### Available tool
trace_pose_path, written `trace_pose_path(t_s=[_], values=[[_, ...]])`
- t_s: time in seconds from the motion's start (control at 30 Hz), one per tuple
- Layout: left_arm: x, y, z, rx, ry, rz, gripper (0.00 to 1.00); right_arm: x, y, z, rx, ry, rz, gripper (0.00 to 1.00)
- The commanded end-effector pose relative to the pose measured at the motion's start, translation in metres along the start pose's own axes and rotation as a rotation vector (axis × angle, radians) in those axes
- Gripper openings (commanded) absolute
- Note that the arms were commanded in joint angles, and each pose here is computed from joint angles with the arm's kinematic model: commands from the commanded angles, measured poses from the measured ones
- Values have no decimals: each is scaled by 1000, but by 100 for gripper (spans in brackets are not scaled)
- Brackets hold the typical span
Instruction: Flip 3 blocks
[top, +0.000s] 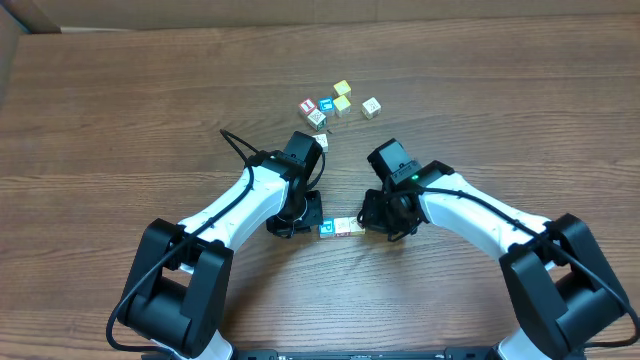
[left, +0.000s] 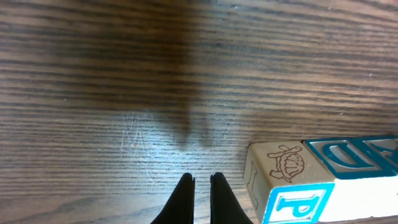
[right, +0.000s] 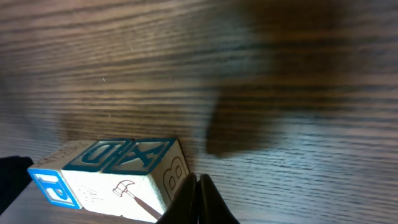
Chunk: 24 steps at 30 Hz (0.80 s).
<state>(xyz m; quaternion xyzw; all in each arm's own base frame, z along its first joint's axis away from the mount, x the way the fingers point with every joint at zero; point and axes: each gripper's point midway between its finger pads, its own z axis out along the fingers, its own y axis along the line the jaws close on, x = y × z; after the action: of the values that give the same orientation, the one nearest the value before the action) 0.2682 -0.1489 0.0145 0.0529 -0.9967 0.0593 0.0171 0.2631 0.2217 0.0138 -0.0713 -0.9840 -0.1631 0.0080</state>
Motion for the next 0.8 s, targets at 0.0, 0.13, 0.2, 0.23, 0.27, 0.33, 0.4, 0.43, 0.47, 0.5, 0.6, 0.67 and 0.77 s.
trace_pose_path(t_s=[0.0,0.13,0.2,0.23,0.27,0.33,0.4,0.43,0.47,0.5,0.6,0.67,0.77], values=[[4,-1,5,2,19,-5,4,3,2,2,-8,12,16,4],[4,-2,5,5,22,-3,4,6,3,3,-6,16,7,4],[6,-5,5,21,32,-2,4,6,6,3,-11,11,-1,4],[7,-7,5,29,37,-2,4,5,7,3,-15,8,-4,4],[8,-7,5,34,41,-2,4,4,8,3,-19,4,-7,4],[8,-8,5,37,42,-2,4,3,10,3,-23,0,-9,4],[8,-8,5,40,44,-2,4,3,10,3,-23,0,-9,4],[8,-8,5,40,45,-2,4,4,10,3,-23,0,-9,4],[8,-8,5,40,44,-2,4,4,10,3,-23,0,-9,4],[8,-8,5,40,44,-2,4,4,10,3,-23,1,-9,4],[6,-10,5,47,34,-1,4,4,10,3,-23,0,-9,4],[4,-11,5,51,28,-6,4,4,10,3,-24,0,-9,4],[3,-13,5,62,23,-9,4,4,10,3,-23,1,-9,4]])
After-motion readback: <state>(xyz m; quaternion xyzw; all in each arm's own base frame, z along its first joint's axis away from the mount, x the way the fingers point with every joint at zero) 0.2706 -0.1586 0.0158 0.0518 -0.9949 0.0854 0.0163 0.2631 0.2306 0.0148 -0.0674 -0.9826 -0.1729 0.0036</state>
